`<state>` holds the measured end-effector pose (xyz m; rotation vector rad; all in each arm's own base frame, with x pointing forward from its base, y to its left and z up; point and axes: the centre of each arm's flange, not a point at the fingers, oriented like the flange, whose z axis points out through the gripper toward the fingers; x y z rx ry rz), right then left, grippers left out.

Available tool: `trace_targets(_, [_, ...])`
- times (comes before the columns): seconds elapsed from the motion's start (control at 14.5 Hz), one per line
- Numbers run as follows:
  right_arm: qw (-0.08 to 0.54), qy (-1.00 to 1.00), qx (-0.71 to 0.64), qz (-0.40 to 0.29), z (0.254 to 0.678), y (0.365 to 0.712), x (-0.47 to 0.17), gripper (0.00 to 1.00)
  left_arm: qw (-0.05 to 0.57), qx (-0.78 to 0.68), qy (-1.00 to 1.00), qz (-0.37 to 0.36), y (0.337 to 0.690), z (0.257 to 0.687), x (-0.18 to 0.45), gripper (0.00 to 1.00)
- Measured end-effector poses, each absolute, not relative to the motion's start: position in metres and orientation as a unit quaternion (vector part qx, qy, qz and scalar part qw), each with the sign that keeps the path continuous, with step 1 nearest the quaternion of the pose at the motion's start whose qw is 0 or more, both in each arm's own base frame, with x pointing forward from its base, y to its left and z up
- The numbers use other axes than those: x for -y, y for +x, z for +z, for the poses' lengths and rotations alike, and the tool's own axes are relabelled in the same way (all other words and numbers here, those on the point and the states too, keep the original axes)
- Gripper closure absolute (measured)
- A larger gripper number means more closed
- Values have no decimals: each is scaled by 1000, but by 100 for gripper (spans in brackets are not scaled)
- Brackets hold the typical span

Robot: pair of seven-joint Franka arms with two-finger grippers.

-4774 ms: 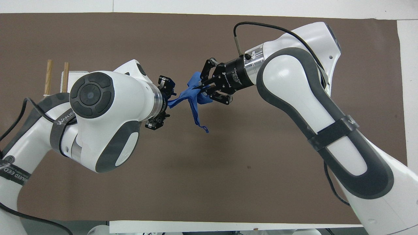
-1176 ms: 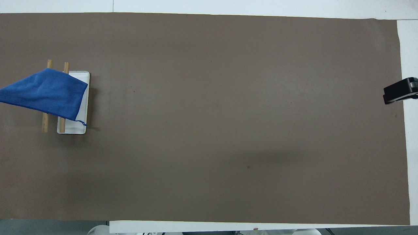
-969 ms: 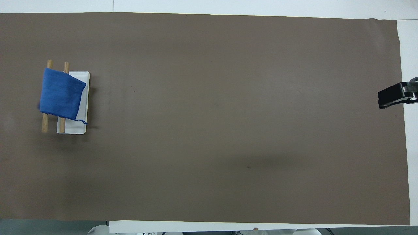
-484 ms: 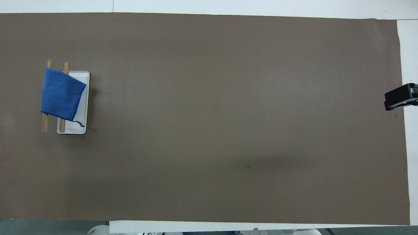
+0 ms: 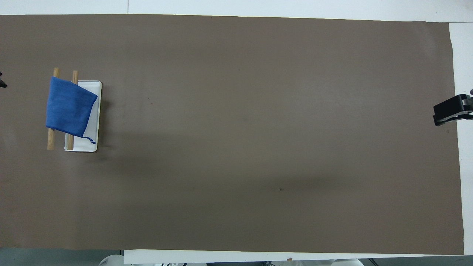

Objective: Right arm passes towel to left arm to hang

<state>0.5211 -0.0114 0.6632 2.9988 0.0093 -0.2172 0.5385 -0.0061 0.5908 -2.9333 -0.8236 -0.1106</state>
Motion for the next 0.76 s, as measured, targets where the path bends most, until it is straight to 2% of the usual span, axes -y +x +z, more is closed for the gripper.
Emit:
trace_targets(0.35, [67, 995, -4, -74, 661, 521, 11, 0, 18, 70, -996, 59, 519, 578, 22, 0])
trace_targets(0.55, [68, 995, -7, -75, 660, 521, 7, 0, 9, -24, -997, 79, 515, 576, 14, 0])
trace_targets(0.76, [68, 995, -8, -76, 660, 521, 7, 0, 6, -47, -996, 78, 515, 578, 10, 0])
